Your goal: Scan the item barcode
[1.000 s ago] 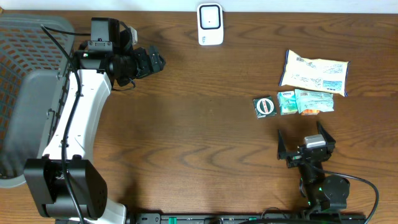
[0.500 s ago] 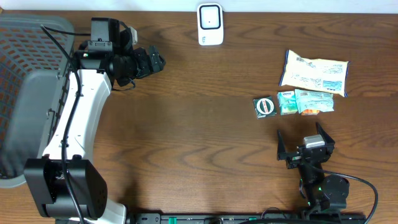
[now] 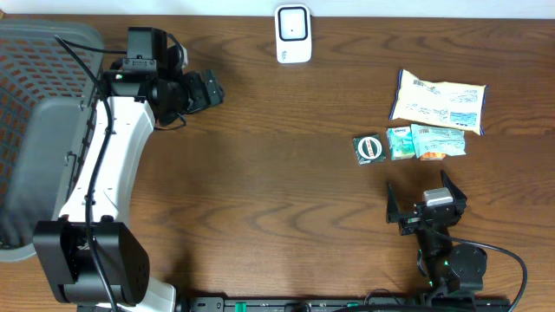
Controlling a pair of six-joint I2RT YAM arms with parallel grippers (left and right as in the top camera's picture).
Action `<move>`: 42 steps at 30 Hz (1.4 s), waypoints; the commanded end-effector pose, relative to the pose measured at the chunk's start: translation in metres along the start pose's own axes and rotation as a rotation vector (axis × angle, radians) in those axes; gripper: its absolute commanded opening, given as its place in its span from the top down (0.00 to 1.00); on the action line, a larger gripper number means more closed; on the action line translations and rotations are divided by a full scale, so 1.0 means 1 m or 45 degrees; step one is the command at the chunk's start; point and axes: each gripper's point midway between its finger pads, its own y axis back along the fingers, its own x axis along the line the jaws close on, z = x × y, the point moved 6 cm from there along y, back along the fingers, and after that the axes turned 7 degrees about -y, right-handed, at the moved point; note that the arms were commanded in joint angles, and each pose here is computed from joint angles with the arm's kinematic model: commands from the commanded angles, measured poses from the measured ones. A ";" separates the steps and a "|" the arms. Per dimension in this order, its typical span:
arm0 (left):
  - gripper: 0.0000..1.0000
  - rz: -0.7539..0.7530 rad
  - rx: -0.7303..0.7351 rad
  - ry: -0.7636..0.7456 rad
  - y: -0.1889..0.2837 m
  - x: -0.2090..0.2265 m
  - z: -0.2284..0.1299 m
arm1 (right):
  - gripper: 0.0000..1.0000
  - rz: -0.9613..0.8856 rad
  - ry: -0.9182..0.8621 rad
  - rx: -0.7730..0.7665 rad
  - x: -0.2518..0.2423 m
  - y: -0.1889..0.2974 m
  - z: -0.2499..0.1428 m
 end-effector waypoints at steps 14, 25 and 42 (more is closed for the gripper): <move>0.02 0.348 -0.626 -0.449 0.095 0.021 -0.038 | 0.01 0.006 0.005 -0.004 0.001 0.000 0.000; 0.02 0.390 -1.139 -0.659 0.106 0.047 -0.125 | 0.01 0.006 0.005 -0.004 0.001 0.000 0.000; 0.02 0.478 -1.344 -0.744 0.065 0.081 -0.187 | 0.01 0.006 0.005 -0.004 0.001 0.000 0.000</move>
